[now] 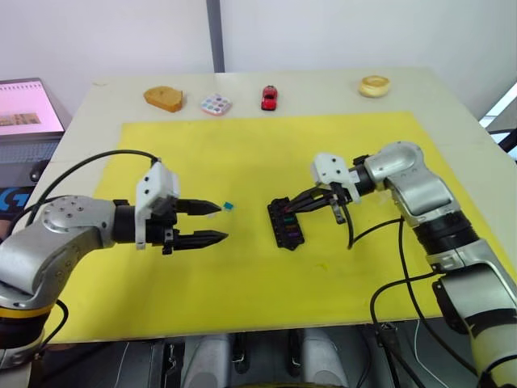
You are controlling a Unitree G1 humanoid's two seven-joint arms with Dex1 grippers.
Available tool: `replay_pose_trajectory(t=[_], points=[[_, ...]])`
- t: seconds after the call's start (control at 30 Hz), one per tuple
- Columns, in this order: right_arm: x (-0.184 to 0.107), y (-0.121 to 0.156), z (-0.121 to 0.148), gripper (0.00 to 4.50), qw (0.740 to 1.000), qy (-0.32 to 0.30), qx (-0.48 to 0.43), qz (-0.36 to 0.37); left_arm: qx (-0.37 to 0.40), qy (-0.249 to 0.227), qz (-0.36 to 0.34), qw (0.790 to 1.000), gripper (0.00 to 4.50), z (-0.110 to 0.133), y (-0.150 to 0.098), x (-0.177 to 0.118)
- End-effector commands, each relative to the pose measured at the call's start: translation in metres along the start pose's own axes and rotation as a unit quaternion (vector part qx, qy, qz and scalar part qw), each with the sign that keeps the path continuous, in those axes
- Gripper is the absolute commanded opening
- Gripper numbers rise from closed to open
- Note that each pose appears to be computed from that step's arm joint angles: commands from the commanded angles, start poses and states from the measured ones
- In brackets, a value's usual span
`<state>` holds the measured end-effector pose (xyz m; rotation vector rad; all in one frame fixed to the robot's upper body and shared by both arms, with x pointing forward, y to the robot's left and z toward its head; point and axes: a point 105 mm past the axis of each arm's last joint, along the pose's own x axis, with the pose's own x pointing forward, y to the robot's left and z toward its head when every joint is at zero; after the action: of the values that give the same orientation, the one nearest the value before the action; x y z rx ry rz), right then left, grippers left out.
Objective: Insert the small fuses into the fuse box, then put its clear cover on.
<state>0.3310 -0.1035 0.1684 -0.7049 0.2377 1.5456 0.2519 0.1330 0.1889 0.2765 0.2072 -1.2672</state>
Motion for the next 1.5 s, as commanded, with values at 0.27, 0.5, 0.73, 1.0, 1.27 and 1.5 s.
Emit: replay_pose_trajectory(t=[0.27,0.5,0.73,1.0,1.27,1.5], points=[[0.0,-0.003,0.005,0.0,1.0,0.002,-0.014,-0.013,0.014,0.0,0.0,1.0,2.91,0.0,-0.001,-0.001],[0.002,-0.003,0.003,0.0,1.0,0.021,-0.015,-0.01,0.009,-0.003,0.002,1.0,2.91,-0.001,-0.002,-0.001],[-0.001,-0.004,0.011,0.0,1.0,0.021,-0.016,-0.005,0.003,-0.008,0.002,1.0,2.91,-0.001,-0.003,0.0],[-0.003,-0.005,0.019,0.0,1.0,0.012,-0.01,-0.004,-0.001,-0.011,0.002,1.0,2.91,-0.001,-0.004,0.001],[-0.001,-0.003,0.015,0.0,1.0,0.019,-0.006,0.002,-0.005,-0.012,0.003,1.0,2.91,-0.001,-0.004,0.002],[0.003,-0.001,0.014,0.0,1.0,0.018,-0.003,0.005,-0.007,-0.013,0.005,1.0,2.91,0.0,-0.004,0.002]])
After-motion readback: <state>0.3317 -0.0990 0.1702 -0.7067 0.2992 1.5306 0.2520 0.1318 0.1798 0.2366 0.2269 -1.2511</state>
